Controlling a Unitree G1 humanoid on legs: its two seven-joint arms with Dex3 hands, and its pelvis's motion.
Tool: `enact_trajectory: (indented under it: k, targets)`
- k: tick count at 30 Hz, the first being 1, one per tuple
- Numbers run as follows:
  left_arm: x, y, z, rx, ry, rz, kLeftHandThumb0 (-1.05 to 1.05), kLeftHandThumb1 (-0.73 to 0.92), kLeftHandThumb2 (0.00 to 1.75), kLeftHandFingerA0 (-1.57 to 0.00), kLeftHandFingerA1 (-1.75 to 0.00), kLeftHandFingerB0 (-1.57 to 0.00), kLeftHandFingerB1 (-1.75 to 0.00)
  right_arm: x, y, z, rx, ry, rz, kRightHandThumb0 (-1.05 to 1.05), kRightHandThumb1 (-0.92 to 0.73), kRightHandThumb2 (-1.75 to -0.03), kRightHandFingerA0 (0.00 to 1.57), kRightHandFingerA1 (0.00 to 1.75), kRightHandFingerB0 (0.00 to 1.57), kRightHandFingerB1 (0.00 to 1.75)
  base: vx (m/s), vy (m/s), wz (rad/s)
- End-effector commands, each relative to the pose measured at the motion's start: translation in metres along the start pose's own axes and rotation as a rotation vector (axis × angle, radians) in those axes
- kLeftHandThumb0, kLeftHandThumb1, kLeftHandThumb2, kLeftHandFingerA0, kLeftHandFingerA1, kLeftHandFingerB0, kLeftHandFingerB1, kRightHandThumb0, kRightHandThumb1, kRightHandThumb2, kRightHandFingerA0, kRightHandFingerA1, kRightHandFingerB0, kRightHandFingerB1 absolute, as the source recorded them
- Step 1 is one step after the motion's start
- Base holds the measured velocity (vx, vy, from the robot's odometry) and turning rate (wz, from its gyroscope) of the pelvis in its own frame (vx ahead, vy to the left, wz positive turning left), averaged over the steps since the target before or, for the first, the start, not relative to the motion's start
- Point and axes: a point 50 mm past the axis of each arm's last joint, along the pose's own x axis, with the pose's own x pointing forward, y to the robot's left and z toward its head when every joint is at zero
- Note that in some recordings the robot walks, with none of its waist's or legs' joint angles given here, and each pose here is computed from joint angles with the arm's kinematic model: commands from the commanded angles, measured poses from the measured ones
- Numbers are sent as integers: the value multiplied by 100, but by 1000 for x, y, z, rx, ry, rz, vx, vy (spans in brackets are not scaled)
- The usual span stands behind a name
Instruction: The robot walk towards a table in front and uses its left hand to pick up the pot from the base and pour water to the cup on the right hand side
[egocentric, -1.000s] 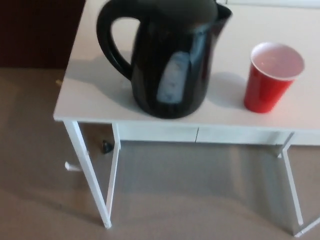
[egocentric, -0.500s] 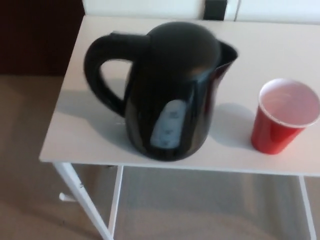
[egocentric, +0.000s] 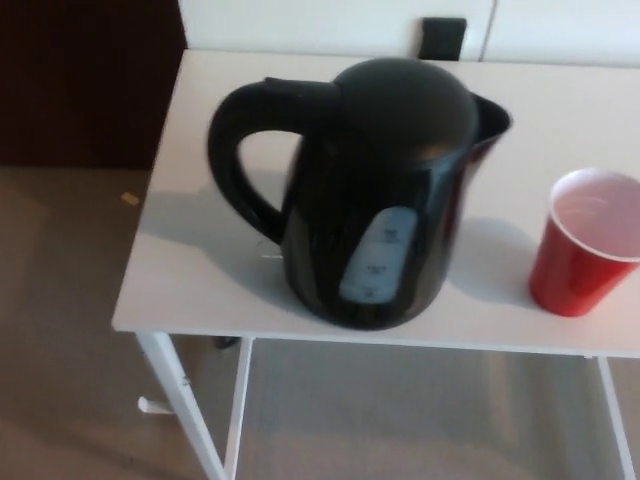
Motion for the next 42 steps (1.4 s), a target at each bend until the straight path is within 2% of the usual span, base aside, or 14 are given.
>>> enact_trajectory:
  k: [1,8,9,10,23,24,25,26,28,30,32,40,41,42]
  targets:
    - [1,2,2,-12,-9,6,-1,49,89,-23,-51,-14,-46,0,-3,4,2,-10,-7,-12,-52,-56,54,53,32,38,63,71,13]
    - [2,2,3,-22,-7,11,0,49,89,-24,-51,-14,-46,0,-2,5,10,-16,-11,-9,-53,-56,61,56,34,39,37,-13,6]
    - [1,1,3,-23,-10,10,0,49,89,-23,-51,-14,-46,0,-2,5,2,-17,-7,-7,-37,-85,51,67,22,53,0,0,0]
    - [1,1,4,-20,-10,9,0,48,89,-23,-51,-14,-46,0,-2,5,-5,-18,-4,-14,-53,-56,54,53,32,38,0,0,0]
    - [-4,8,2,-55,-38,9,-1,47,89,-25,-52,-14,-47,1,1,2,-10,-5,2,-10,-53,-54,56,54,32,37,0,0,0]
    - [-4,7,10,-52,-70,5,-2,48,89,-22,-51,-13,-46,1,1,2,-5,-4,6,-6,-36,-84,54,69,21,52,0,0,0]
    - [-4,7,13,-51,-83,3,-2,48,89,-22,-51,-13,-46,1,1,2,-3,-3,8,-6,-36,-84,54,69,21,52,0,0,0]
    - [-4,4,31,-56,-157,-29,-2,48,89,-21,-51,-13,-46,1,1,2,-4,1,4,-10,-52,-54,56,53,31,37,0,0,0]
    - [-8,-4,55,-34,-244,-63,-3,66,60,-30,-34,-21,-30,1,0,4,-11,-3,-10,-12,-51,-54,58,54,34,38,0,0,0]
    - [-25,-7,105,88,-421,-96,-2,64,58,-25,-33,-19,-28,2,1,7,-18,-13,-1,-6,-35,-83,48,65,24,53,0,0,0]
    - [-40,-11,141,130,-540,-116,-1,64,58,-22,-33,-18,-29,1,1,7,-9,-17,9,-9,-53,-56,53,53,32,39,0,0,0]
    - [-87,-54,240,234,-845,-325,1,57,68,-5,-33,-3,-21,1,-2,8,-12,-13,-4,-9,-53,-54,56,56,35,39,0,0,0]
    - [-90,-61,247,249,-867,-345,4,56,64,-6,-32,-7,-21,0,-2,8,-16,-12,-2,-8,-36,-84,40,62,21,52,0,0,0]
    - [-94,-69,254,265,-891,-368,4,56,64,-6,-32,-7,-21,0,-3,7,-20,-10,0,-8,-36,-84,40,62,21,52,0,0,0]
